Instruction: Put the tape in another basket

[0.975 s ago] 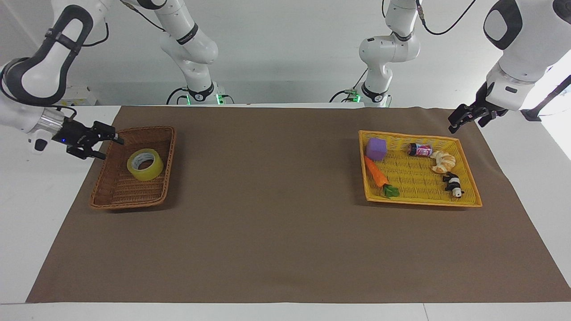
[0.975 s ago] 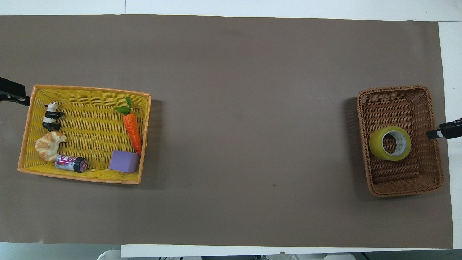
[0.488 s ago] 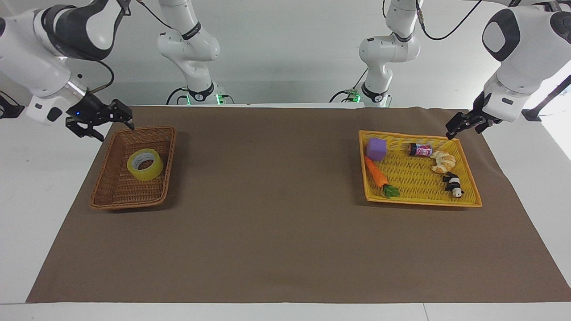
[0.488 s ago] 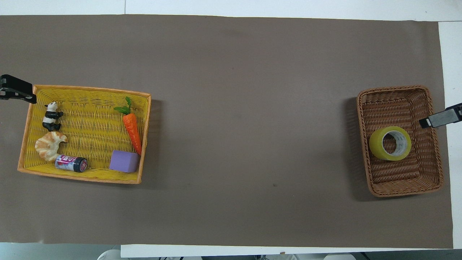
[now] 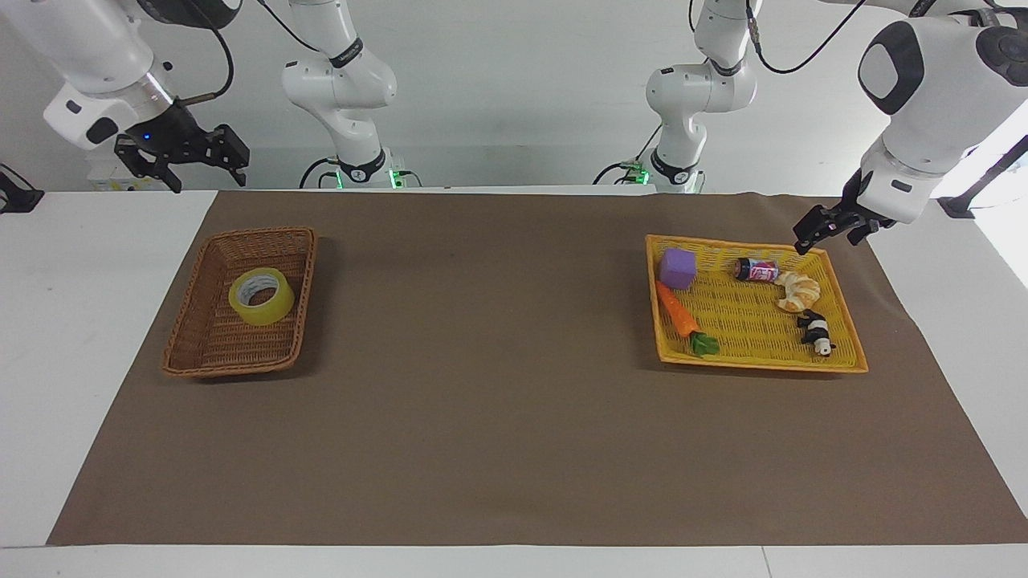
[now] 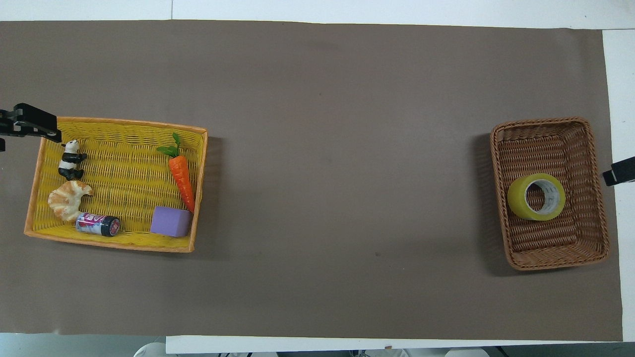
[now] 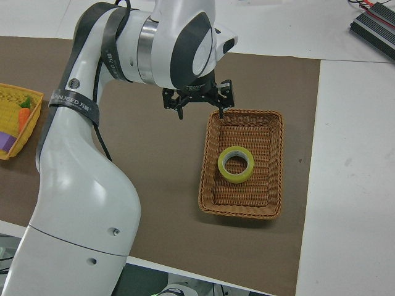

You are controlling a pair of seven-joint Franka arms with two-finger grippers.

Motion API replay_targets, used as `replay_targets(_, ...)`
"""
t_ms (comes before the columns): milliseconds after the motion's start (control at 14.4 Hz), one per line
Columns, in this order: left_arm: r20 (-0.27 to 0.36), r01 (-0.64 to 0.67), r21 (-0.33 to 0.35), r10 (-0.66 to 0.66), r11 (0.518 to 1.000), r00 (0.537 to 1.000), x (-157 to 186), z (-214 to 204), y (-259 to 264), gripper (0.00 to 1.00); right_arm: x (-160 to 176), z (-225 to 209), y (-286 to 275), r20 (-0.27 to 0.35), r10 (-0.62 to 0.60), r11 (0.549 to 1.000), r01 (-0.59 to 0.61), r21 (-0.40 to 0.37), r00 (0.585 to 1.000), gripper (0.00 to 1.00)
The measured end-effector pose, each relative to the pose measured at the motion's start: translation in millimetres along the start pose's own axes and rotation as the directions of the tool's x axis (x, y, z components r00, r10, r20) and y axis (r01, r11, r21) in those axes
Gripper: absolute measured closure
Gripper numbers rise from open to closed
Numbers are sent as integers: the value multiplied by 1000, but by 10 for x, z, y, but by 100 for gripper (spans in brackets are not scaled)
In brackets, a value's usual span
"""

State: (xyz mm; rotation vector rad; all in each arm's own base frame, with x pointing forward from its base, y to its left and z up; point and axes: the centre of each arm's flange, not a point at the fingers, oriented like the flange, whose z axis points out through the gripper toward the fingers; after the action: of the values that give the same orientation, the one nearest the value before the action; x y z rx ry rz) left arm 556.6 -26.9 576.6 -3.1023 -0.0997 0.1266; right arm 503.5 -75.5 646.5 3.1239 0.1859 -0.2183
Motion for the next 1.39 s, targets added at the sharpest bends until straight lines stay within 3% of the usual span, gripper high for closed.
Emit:
replay_targets(279,1,17,-1,-17,1000,1000,10,3,-96,0,33,-58,58,-30,21,1000,-21,-7,999,0)
replay_targets(1393,1,17,-1,-16,1000,1000,10,3,-91,0,213,143,140,11,116,993,-116,15,993,0)
